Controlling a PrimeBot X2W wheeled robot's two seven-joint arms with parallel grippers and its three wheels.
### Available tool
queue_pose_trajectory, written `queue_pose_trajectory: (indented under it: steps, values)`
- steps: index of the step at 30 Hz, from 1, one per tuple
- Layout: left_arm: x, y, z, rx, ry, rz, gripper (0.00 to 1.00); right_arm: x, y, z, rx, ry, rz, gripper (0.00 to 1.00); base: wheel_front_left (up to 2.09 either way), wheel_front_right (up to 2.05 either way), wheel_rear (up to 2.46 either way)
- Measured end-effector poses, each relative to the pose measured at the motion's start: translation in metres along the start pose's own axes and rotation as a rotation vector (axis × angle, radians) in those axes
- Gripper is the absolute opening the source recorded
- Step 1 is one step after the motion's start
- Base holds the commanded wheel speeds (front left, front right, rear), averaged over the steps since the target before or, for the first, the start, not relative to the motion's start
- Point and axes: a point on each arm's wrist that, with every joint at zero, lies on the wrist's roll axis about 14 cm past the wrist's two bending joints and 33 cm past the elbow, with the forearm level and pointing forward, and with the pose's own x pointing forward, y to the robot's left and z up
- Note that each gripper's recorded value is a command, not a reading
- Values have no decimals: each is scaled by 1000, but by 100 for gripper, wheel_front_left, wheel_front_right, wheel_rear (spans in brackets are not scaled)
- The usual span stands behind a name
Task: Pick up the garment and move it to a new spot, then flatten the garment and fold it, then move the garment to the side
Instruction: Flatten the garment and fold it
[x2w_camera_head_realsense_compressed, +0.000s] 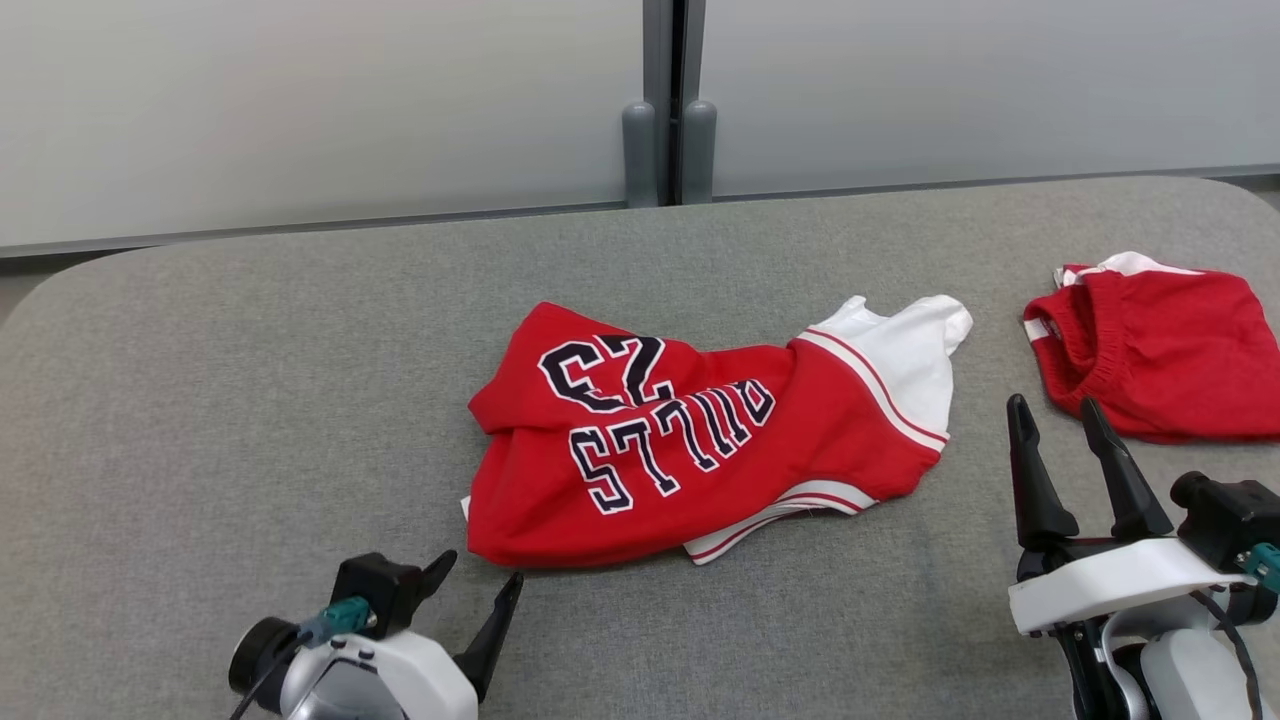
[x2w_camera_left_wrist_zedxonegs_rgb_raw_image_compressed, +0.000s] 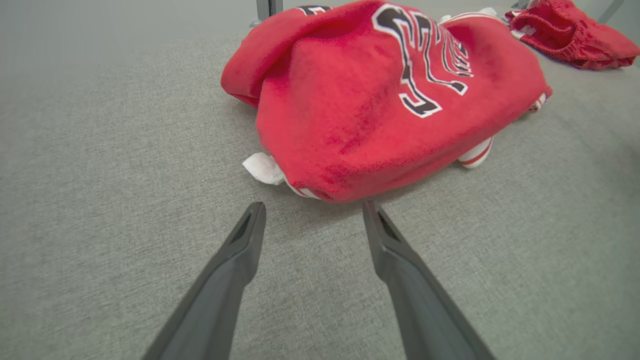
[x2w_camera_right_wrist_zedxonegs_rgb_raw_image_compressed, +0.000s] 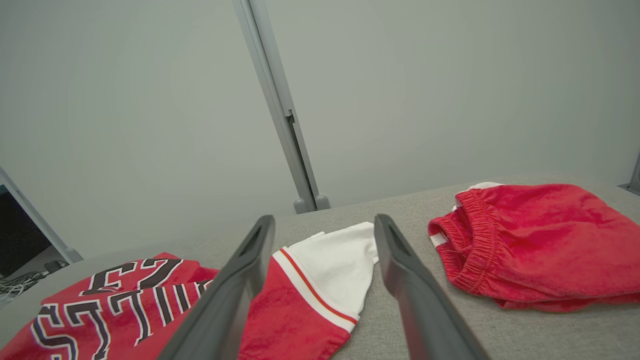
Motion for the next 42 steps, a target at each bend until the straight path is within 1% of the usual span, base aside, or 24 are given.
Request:
queue_pose_trajectory:
  steps: [3,6,8,9,11,15,19,24,26,27,33,37,38,39,40,42]
  values:
    - [14,-3,6,29,27,-37,100,1,-5,-3,-3,6,-14,100,0,0,0]
    - [25,3,0,76,84,-46,100,1,-11,-6,-1,15,-34,100,0,0,0]
    - [33,2,3,91,86,-60,100,1,-15,-7,1,16,-47,100,0,0,0]
    - [37,-2,6,97,82,-73,90,1,-17,-7,1,17,-55,100,0,0,0]
    - [44,-9,13,105,64,-101,0,0,-22,-8,0,19,-70,100,0,0,0]
    - [52,-21,21,125,62,-146,0,-1,-27,-7,-3,16,-87,100,0,0,0]
    - [67,-41,60,116,-33,-206,0,-2,-34,-9,-3,20,-110,100,0,0,0]
    - [92,-56,104,162,-99,-247,0,1,-40,-14,-6,33,-125,100,0,0,0]
    - [106,-60,114,198,-102,-254,0,3,-42,-15,-9,36,-128,100,0,0,0]
    - [113,-63,118,195,-101,-261,0,4,-43,-16,-11,39,-130,100,0,0,0]
    - [163,-73,123,179,-55,-276,0,6,-51,-23,-14,64,-152,100,0,0,0]
    - [190,-80,110,161,-8,-285,0,5,-59,-26,-22,77,-175,100,0,0,0]
    - [194,-80,102,152,18,-285,21,4,-60,-27,-21,84,-178,100,0,0,0]
    - [197,-81,94,163,41,-286,89,3,-59,-30,-19,92,-176,100,0,0,0]
    - [197,-82,88,177,52,-285,100,3,-57,-30,-17,94,-172,100,0,0,0]
    - [195,-86,92,163,22,-289,100,3,-55,-27,-15,85,-168,100,0,0,0]
